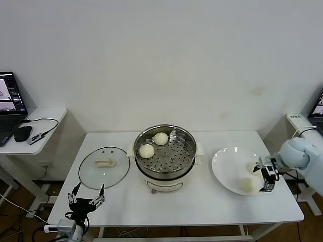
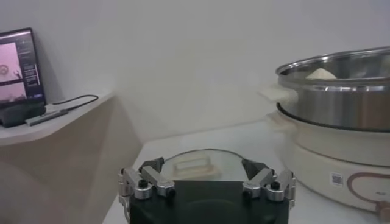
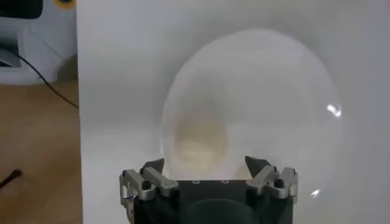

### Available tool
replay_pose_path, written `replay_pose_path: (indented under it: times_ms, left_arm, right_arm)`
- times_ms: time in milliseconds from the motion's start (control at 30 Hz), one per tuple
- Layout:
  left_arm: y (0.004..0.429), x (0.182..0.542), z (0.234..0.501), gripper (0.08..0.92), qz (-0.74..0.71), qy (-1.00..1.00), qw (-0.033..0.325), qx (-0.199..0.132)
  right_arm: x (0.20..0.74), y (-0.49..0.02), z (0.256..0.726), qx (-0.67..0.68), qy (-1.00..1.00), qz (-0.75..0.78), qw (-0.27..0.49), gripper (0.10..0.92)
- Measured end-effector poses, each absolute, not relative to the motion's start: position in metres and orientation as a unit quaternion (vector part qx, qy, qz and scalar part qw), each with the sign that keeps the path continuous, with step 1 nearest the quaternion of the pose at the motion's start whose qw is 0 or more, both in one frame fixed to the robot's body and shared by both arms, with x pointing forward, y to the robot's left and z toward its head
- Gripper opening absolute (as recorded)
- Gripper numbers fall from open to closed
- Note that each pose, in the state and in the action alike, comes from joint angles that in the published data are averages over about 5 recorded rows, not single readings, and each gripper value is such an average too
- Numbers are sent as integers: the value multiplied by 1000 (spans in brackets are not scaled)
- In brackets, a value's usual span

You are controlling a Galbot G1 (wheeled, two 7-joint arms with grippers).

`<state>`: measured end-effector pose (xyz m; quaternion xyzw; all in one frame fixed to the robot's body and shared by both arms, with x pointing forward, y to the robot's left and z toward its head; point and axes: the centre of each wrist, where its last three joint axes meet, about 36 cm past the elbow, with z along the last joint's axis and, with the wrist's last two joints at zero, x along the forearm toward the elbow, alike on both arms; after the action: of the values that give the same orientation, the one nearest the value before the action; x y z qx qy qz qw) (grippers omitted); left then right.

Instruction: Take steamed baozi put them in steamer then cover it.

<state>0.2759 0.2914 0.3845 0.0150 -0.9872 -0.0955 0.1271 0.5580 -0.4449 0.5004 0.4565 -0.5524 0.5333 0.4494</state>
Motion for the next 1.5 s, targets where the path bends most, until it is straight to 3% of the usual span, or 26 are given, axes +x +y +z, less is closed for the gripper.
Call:
replay_pose_path:
  times_ms: [233,567,867,1200,1500]
  left_arm:
    - [293,276,384,823,-97,-987,128,19]
    - [294,276,384,823,-95,-987,128,23]
    - [295,276,384,823,-93,-987,127,25]
    - [291,276,388,823,-90,-988,121,23]
    - [289,277,390,823,-89,-989,117,19]
  right_arm:
    - [567,-441,476,459,-559,520,455,805]
    - [579,-431,461,460,-561,510,462,672]
    - [583,-433,467,457,-560,509,468,616]
    - [588,-438,496,449,-566,513,463,586]
    - [604,-423,560,444,-586,528,425,592]
